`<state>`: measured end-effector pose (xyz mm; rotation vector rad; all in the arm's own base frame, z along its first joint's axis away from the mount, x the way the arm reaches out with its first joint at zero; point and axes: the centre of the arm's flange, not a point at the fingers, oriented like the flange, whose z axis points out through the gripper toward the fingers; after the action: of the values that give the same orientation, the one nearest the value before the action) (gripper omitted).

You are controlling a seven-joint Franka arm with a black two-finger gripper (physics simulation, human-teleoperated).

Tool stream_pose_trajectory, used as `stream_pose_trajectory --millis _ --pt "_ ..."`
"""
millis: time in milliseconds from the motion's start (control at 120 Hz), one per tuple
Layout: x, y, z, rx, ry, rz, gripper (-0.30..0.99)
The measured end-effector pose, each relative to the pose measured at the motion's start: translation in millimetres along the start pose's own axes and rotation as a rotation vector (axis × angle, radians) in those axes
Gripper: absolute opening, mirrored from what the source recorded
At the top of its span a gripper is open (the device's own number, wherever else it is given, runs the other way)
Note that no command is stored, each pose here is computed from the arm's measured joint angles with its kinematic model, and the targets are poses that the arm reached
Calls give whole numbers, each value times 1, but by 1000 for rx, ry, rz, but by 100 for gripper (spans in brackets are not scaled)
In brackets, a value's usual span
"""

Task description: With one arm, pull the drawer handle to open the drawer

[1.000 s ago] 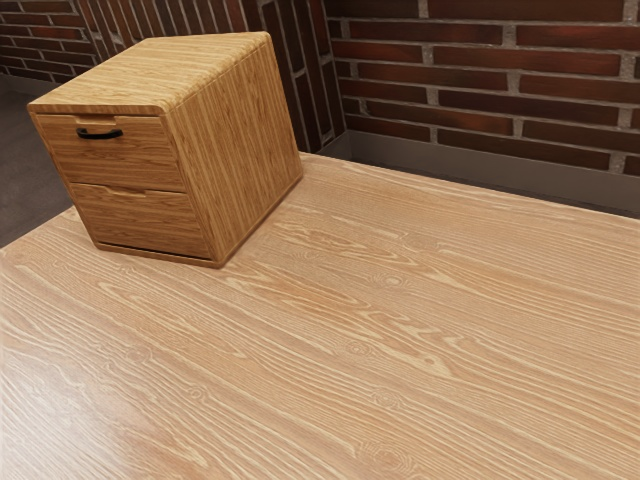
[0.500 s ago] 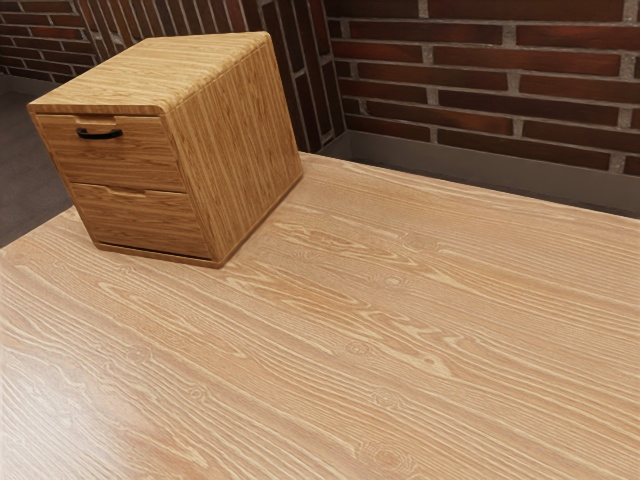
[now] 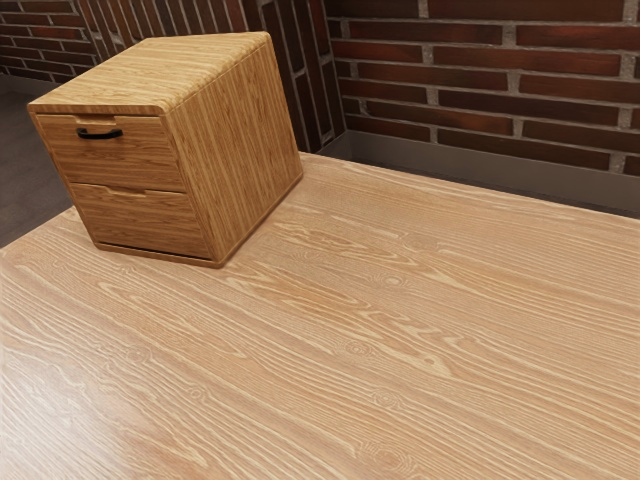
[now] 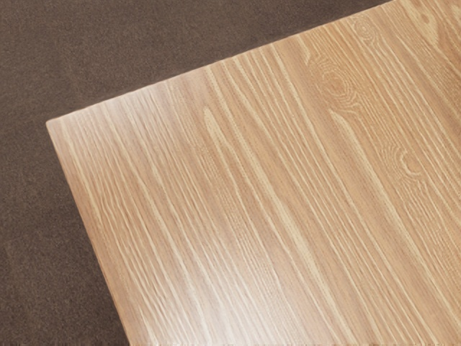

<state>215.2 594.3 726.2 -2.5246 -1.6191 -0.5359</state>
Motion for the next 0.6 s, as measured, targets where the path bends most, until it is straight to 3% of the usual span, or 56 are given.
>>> stream_pose_trajectory --millis 150,250,383,600 --pt "-15 -8 -12 -68 -49 44 69" --pt "-6 3 5 -119 -14 118 69" --pt "24 4 47 -230 109 161 69" --pt "57 52 12 -309 353 261 69"
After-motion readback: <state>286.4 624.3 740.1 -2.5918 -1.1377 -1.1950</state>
